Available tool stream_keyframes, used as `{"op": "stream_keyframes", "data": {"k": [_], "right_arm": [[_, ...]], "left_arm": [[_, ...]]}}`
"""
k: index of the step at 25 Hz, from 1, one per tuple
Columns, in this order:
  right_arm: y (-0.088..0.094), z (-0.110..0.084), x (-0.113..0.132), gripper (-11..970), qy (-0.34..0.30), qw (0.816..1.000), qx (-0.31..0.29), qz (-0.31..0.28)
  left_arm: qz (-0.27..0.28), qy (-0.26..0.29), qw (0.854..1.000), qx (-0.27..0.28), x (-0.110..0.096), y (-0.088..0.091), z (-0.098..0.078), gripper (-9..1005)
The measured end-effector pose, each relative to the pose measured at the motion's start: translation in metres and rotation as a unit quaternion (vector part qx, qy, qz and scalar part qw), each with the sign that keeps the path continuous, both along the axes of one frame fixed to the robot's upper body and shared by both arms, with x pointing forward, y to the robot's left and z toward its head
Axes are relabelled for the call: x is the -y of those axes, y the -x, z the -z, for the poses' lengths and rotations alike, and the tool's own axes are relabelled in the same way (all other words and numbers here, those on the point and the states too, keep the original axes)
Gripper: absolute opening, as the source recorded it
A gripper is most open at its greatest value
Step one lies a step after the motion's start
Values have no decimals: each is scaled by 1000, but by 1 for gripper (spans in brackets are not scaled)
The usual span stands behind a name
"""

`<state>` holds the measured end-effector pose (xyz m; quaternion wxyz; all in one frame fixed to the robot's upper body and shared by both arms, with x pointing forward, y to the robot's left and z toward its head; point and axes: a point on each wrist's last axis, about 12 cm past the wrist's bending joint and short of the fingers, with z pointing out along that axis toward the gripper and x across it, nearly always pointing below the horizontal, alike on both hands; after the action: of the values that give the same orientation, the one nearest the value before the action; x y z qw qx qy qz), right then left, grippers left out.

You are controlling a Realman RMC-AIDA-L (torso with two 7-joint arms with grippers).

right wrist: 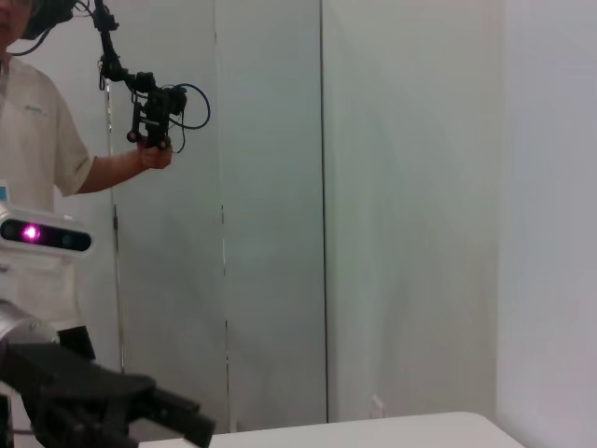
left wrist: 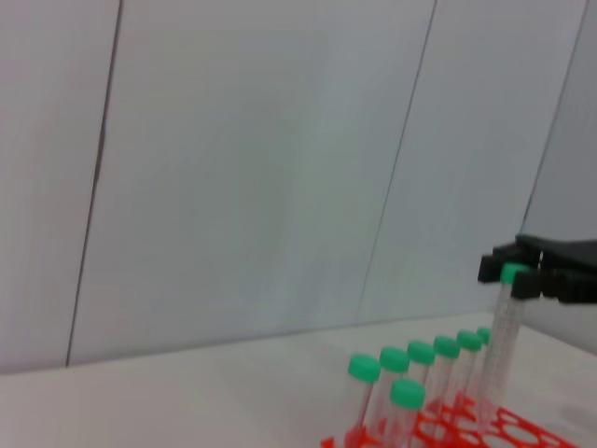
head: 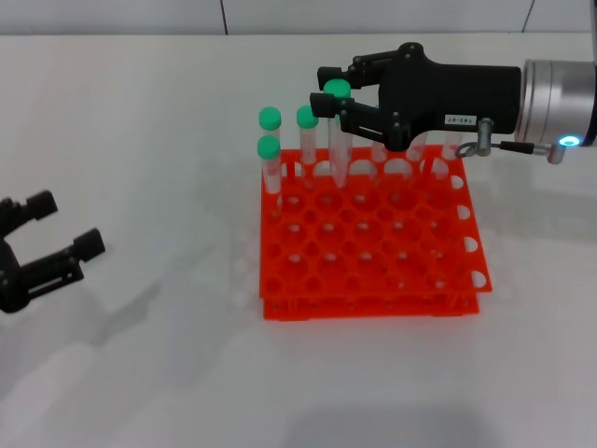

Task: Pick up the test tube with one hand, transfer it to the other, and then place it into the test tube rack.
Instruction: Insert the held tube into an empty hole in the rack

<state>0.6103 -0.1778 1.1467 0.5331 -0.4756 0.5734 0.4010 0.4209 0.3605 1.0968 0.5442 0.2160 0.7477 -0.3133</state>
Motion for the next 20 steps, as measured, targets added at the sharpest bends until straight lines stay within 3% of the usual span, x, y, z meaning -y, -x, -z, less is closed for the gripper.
{"op": "stream_keyframes", "data": {"k": [11, 20], "right_arm": [[-6, 2, -5, 264, -2, 999, -26, 27], [-9, 4, -10, 265, -29, 997, -48, 51]], "left_arm": [[1, 2, 1000, -25, 0, 8, 16, 893], [6, 5, 1000, -24, 3, 4, 18, 893]]}}
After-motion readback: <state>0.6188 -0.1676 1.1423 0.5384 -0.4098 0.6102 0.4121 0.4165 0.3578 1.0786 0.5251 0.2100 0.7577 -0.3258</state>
